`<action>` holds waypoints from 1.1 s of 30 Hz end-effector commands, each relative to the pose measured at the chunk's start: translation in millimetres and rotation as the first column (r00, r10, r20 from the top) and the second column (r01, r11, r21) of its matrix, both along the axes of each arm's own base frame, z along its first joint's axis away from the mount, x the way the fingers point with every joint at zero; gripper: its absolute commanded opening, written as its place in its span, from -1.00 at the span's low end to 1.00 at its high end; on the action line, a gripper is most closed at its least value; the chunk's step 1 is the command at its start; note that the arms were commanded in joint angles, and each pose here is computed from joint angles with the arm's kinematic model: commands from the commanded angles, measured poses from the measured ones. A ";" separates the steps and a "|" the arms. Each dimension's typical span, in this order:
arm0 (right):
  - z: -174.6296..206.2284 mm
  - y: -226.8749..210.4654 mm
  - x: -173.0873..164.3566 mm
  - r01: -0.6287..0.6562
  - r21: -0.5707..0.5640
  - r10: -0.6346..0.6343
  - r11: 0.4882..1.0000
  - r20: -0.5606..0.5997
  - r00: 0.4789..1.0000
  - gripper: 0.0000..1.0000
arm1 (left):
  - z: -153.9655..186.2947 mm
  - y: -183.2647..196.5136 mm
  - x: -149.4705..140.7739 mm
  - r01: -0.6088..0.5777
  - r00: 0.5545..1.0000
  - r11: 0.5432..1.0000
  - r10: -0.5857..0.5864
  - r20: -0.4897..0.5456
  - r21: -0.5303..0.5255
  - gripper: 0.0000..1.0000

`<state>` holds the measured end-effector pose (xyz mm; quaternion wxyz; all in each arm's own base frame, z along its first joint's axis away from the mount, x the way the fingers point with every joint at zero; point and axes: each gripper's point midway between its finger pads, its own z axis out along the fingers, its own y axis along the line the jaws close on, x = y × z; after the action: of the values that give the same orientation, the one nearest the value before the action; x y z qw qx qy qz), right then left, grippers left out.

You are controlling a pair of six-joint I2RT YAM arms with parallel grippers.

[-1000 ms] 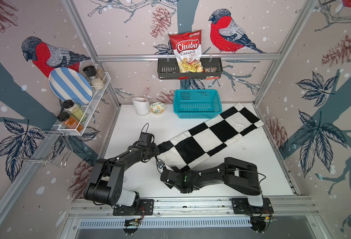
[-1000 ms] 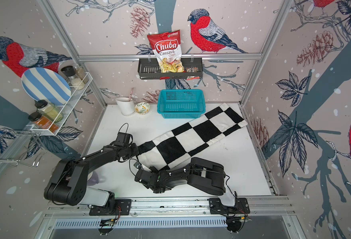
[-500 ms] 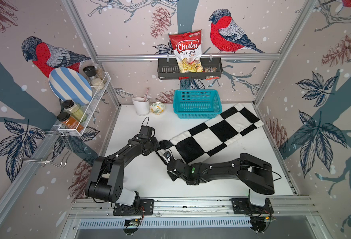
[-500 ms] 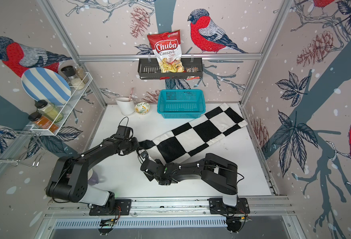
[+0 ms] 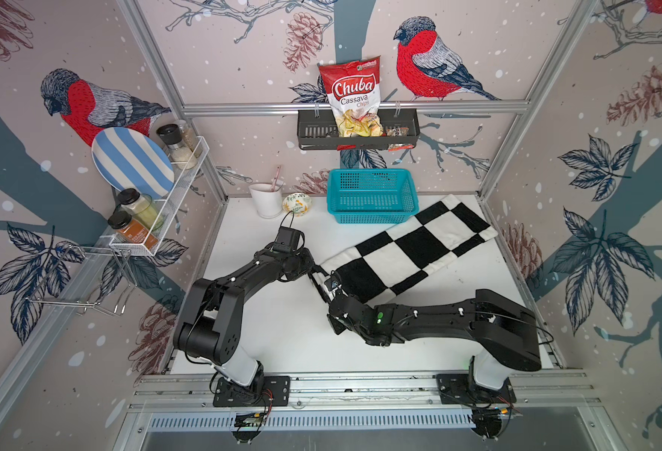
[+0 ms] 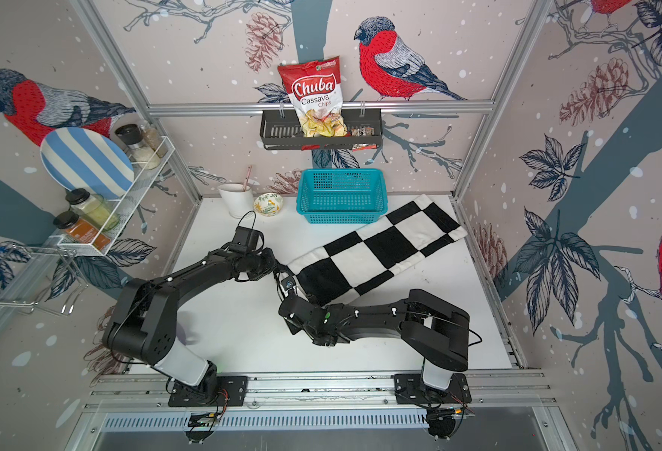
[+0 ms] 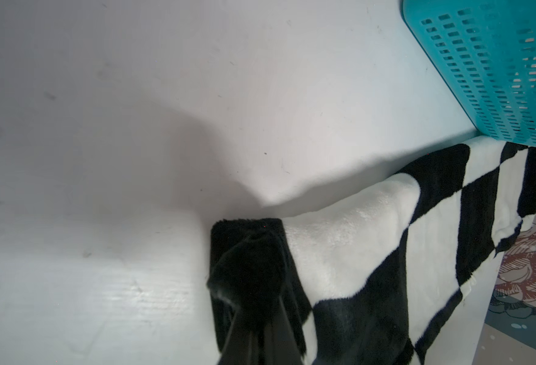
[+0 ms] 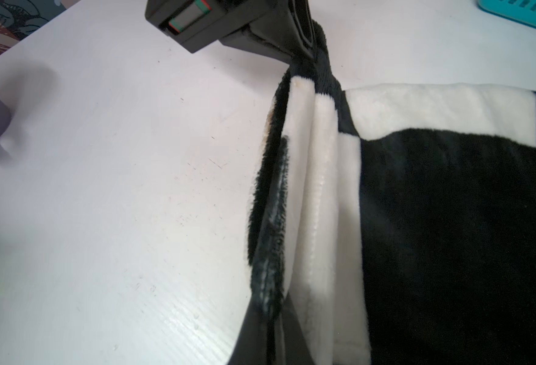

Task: Roll up the pillowcase
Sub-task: Roll the pillowcase at the center of the board.

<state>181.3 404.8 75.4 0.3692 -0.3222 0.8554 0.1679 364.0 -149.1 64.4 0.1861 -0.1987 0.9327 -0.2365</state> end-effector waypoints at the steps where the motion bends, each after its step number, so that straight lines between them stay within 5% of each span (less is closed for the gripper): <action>1: -21.4 -12.4 1.4 0.026 -0.055 -0.028 0.998 -0.034 0.999 -1.00 | -4.6 -3.5 18.2 0.006 0.999 1.000 -0.006 0.053 0.006 -1.00; 8: -61.3 -9.2 -1.6 0.016 -0.078 -0.025 0.997 -0.118 0.993 -1.00 | -29.0 -5.5 22.7 0.057 0.998 0.998 -0.058 0.039 0.041 -1.00; 9: -63.5 -9.1 -0.7 0.024 -0.072 -0.033 0.997 -0.127 0.991 -1.00 | -27.8 -5.9 23.2 0.066 0.997 0.997 -0.068 0.041 0.045 -0.83; 11: -66.3 -11.5 1.4 0.044 -0.061 -0.053 0.997 -0.148 0.988 -1.00 | -20.4 -5.0 22.3 0.085 0.995 0.995 -0.088 0.052 0.060 -0.09; 15: -66.9 -17.3 4.2 0.068 -0.046 -0.074 0.997 -0.164 0.984 -1.00 | 5.3 0.3 16.9 0.099 0.989 0.991 -0.107 0.101 0.088 0.68; 21: -65.6 -22.4 7.5 0.080 -0.047 -0.086 0.996 -0.165 0.983 -1.00 | 25.5 1.3 -3.4 0.101 0.987 0.994 -0.105 0.124 0.034 0.68; 33: -62.9 -27.3 10.3 0.084 -0.070 -0.093 0.994 -0.136 0.986 -1.00 | -18.2 -14.7 -23.6 0.085 0.995 0.986 -0.076 0.070 -0.140 0.44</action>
<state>194.3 397.0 25.9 0.3217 -0.2714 0.8863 0.1933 326.7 -156.2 39.1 0.1714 -0.1641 0.9279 -0.2875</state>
